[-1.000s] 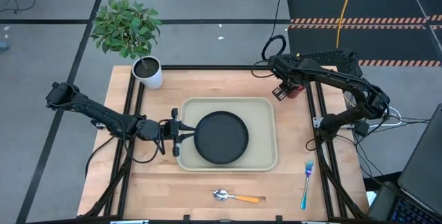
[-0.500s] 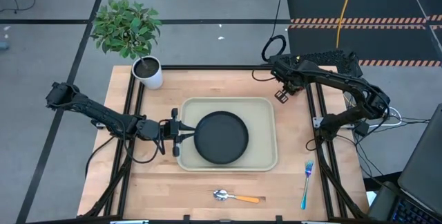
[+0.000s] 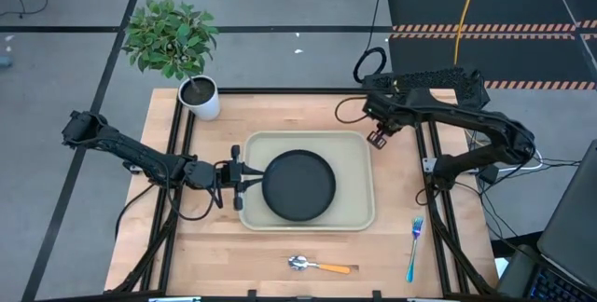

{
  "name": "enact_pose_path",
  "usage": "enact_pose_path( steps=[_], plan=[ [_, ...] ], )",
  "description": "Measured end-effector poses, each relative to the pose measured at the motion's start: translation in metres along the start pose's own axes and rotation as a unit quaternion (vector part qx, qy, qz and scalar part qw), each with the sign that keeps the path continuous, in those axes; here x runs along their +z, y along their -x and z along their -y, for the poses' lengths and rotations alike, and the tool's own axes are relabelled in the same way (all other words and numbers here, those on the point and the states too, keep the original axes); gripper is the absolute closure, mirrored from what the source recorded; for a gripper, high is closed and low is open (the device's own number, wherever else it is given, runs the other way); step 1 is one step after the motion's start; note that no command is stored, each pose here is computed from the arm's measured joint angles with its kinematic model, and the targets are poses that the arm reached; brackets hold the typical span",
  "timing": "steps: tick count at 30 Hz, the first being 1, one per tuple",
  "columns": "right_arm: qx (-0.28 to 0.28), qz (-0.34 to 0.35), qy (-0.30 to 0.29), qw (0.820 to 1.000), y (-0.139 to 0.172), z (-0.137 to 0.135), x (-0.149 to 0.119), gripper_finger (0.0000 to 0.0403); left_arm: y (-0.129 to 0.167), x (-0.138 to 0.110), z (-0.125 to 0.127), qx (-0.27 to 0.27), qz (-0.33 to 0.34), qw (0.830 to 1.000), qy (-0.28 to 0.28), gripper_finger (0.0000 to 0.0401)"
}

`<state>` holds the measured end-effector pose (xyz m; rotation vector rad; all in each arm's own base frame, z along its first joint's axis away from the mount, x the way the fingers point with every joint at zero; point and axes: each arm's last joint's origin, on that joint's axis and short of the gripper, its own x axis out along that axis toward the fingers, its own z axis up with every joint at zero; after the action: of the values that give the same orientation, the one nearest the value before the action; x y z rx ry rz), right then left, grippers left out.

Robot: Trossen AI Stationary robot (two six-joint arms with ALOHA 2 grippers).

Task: Pick and place plate/cup/fork/spoon on tray
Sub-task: Put the red cup on the gray tray to the top right of the black plate

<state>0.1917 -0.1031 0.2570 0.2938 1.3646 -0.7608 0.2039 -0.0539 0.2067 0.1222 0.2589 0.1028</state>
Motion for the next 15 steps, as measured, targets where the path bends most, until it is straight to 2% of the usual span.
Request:
enact_pose_path(
  steps=[9, 12, 15],
  plan=[
    [0.057, 0.109, 0.068, 0.99, 0.056, -0.051, 0.019, 0.0402, 0.0, 0.001, 0.0, 0.0, 0.004, 1.0, 0.002, 0.0332],
    [0.056, 0.096, 0.088, 0.99, 0.055, -0.065, 0.022, 0.0402, 0.0, 0.002, 0.0, 0.0, 0.009, 1.0, 0.004, 0.0332],
    [0.044, 0.053, 0.1, 0.993, 0.042, -0.076, 0.024, 0.0403, 0.0, 0.002, 0.0, 0.0, 0.008, 1.0, 0.004, 0.0332]
  ],
)
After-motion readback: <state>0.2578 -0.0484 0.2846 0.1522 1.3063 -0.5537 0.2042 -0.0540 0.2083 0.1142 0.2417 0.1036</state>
